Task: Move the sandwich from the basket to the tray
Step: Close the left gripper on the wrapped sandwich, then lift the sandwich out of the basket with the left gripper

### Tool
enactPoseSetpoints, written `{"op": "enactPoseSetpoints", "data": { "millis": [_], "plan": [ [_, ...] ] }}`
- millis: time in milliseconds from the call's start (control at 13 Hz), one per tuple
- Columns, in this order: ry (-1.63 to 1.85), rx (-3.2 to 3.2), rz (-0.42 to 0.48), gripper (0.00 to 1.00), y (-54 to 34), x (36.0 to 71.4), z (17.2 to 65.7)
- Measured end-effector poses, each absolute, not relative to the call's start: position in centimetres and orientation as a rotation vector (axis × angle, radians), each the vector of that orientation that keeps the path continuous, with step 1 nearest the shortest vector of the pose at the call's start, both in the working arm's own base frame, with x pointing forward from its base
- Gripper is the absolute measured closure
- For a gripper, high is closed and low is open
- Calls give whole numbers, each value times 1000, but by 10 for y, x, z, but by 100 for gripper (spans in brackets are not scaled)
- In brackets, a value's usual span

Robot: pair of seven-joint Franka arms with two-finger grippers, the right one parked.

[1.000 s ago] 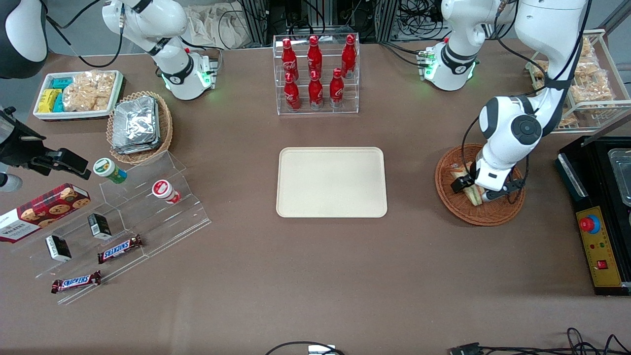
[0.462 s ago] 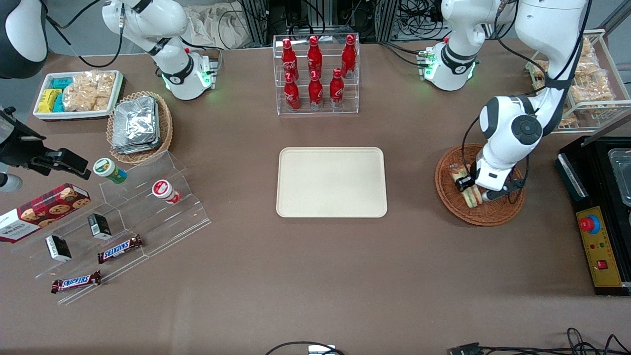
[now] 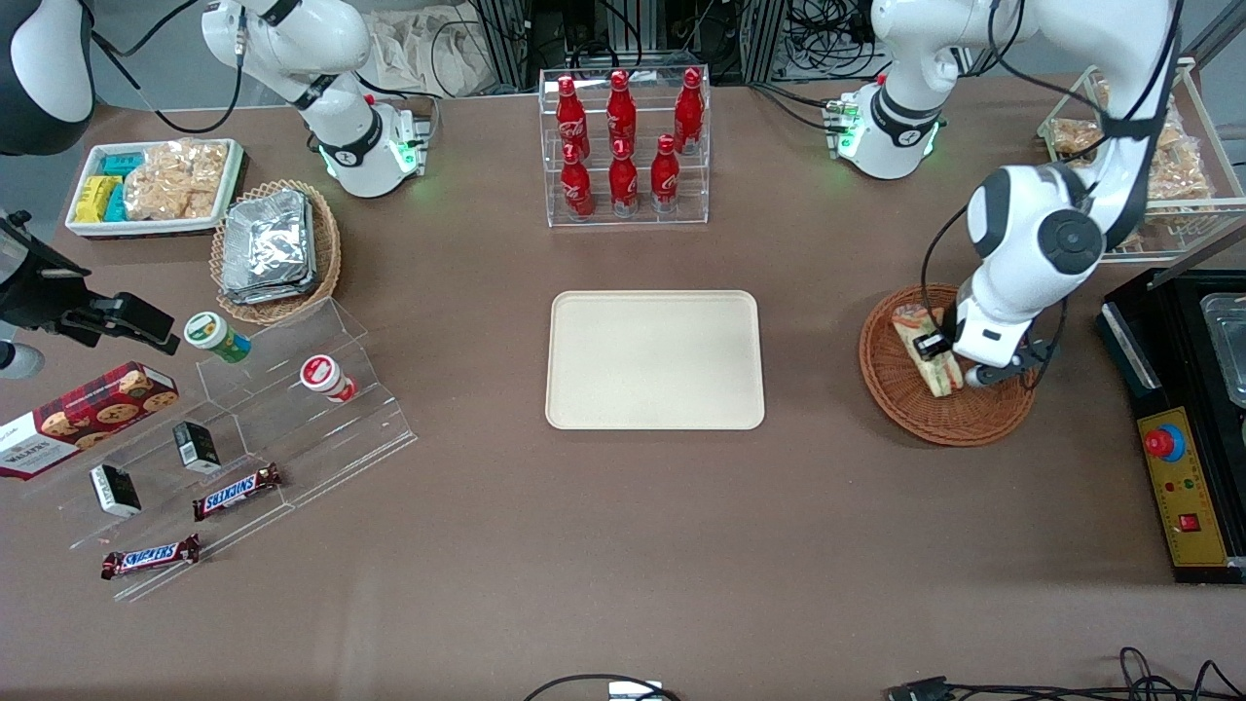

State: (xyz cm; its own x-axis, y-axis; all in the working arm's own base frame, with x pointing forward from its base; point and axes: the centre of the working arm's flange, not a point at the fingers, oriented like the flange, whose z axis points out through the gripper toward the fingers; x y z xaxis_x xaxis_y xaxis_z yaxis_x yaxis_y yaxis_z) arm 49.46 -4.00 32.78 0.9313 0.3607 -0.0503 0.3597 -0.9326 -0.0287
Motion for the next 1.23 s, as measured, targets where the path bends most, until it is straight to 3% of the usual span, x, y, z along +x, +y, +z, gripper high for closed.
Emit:
{"op": "enactPoseSetpoints", "data": {
  "millis": [154,385,538,846,1231],
  "plan": [
    [-572,-3056,139,84,-41,507,405],
    [-554,-3058,142,84,-43,526,524],
    [-533,-3065,138,84,-47,535,571],
    [-230,-3108,153,84,-104,551,582],
    [241,-3148,186,84,-268,535,567]
  ]
}}
